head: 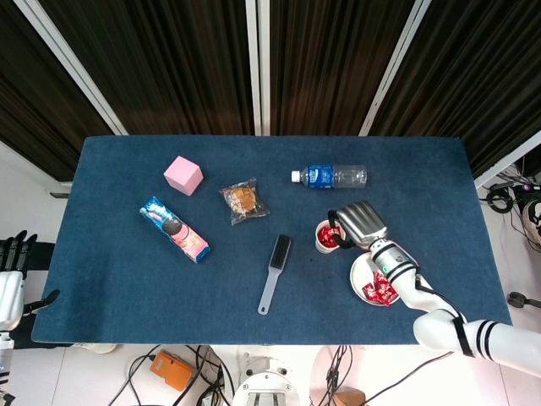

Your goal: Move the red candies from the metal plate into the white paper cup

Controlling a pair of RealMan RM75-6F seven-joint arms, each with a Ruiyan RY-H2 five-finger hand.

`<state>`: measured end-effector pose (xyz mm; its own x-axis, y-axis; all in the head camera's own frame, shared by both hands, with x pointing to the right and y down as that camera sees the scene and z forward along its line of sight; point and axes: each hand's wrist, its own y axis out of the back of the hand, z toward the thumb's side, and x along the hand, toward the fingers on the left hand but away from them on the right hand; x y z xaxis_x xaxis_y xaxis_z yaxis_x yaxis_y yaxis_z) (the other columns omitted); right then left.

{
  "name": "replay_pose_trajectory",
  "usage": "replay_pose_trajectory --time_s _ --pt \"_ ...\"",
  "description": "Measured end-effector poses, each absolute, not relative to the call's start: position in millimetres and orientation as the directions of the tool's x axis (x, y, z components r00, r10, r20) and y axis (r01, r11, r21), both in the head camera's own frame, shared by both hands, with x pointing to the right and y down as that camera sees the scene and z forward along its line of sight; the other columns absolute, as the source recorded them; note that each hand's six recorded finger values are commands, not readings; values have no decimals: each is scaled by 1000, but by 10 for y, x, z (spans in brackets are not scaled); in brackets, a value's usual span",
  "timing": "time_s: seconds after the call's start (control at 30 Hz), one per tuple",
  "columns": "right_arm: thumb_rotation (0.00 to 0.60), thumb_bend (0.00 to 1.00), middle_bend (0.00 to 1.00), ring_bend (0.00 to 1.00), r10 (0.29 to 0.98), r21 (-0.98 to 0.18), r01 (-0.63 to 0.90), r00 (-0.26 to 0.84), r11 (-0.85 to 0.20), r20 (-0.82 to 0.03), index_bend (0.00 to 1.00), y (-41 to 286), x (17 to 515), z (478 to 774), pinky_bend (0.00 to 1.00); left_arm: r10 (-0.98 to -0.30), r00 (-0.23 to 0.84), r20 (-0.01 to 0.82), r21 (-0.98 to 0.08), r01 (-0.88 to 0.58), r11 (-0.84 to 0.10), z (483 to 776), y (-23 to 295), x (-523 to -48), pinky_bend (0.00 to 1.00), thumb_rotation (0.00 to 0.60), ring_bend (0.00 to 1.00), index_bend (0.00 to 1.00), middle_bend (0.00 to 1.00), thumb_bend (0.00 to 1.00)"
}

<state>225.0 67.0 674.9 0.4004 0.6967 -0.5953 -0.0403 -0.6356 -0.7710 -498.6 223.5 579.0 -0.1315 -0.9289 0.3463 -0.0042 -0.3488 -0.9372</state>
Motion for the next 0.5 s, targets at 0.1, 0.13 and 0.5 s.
replay_pose_trajectory --time_s 0.1,0.13,0.5 --pt "600 524 878 1000 688 -764 -48 402 -643 -604 460 696 2234 6778 1000 -929 -130 346 -937 -4 -349 5794 2230 -4984 0 600 0 0 0 0" --pt "600 496 878 1000 688 -765 -49 403 -643 -604 429 701 2231 6778 1000 -929 -129 346 -937 -4 -349 5795 2228 -4983 0 600 0 0 0 0" --pt "600 408 878 1000 762 -822 -7 372 -569 -531 408 794 2554 6551 1000 -930 -121 346 -938 -7 -348 5809 2207 -4975 0 600 0 0 0 0"
